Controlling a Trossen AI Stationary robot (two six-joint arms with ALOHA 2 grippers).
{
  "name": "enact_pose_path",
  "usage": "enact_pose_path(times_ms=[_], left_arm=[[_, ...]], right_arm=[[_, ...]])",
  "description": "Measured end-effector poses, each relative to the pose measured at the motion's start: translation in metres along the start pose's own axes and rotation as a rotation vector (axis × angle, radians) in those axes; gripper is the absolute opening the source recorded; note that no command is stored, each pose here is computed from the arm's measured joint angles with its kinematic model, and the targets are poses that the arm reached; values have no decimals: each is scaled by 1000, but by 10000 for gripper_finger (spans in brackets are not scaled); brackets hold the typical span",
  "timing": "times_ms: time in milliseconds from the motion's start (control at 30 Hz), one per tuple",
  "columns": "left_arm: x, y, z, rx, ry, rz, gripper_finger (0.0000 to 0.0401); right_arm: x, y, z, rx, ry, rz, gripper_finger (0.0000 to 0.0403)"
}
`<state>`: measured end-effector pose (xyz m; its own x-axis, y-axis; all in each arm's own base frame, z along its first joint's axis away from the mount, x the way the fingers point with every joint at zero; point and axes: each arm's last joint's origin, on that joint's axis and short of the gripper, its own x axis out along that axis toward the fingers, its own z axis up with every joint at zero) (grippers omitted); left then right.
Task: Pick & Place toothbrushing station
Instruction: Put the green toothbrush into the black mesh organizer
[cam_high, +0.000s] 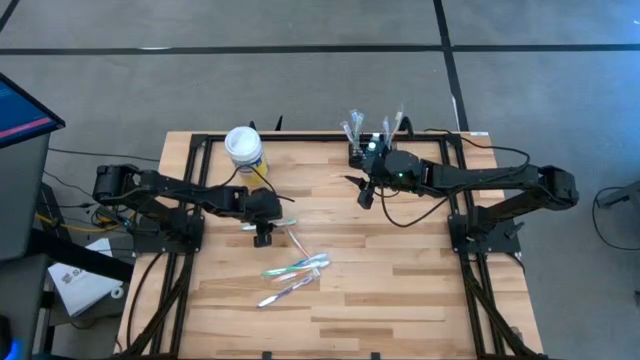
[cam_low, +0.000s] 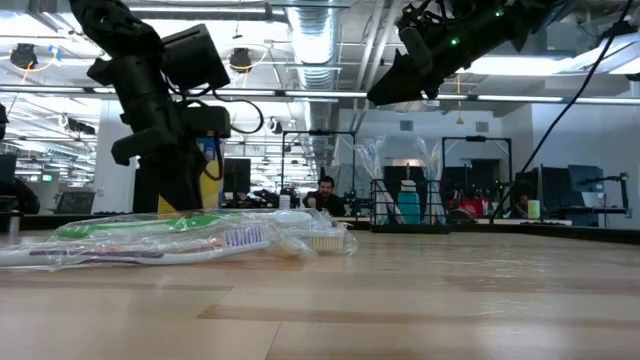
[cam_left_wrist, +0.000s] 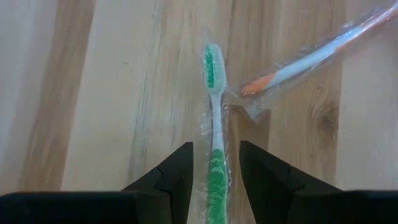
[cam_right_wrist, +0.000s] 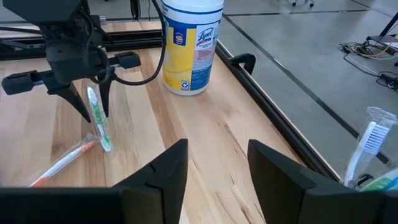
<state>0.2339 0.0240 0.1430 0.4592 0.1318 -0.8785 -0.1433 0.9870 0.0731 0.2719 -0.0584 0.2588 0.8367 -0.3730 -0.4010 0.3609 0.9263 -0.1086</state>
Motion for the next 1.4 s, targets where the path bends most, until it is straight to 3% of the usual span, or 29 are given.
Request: enact_pose_path(times_ms=[500,867,1133,1233,1400], left_arm=[[8,-1,-22,-44,62,1,119],[7,0,-21,-61,55,23,15],[5,1,-21,-96,39,50,6],[-2,0,-21,-93,17,48,6],[-23,4,-10,-116,-147,92,4]], right_arm=[[0,0,0,0,0,0,148],[0,0,0,0,0,0,143],[0,0,0,0,0,0,136],[0,0,0,0,-1,0,137],[0,0,0,0,-1,2,138]])
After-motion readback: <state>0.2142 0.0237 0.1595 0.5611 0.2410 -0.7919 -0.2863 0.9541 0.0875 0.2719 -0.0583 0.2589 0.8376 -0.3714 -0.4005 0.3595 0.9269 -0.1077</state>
